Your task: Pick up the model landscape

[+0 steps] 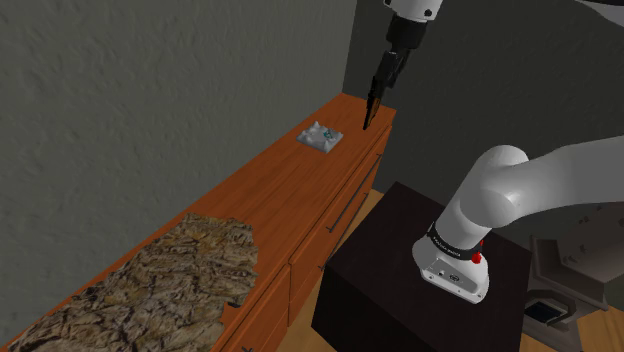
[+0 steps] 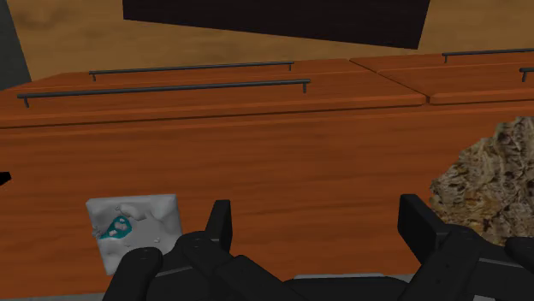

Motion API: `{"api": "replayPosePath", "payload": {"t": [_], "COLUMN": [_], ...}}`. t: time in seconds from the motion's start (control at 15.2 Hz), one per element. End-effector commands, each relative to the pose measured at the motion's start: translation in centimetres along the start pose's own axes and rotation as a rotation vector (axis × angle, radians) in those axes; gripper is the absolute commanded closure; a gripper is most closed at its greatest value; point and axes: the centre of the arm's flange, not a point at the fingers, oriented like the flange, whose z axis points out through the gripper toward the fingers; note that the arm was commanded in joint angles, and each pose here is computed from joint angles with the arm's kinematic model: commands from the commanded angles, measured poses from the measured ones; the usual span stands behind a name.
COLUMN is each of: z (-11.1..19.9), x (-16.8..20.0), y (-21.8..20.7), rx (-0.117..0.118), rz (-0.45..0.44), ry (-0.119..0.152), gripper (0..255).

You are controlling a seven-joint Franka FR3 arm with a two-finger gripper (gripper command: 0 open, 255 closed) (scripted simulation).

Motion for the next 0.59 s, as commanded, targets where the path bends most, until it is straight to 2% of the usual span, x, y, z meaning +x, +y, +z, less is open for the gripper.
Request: {"api": "replayPosePath", "payload": {"t": [0.0,0.53], "z": [0.0,7.8], "x": [0.0,7.1], "y": [0.0,1.2], "rx": [0.000,-0.103], "rz": [0.000,0.010], "ry": [0.000,-0.027], "gripper": [0,0]}}
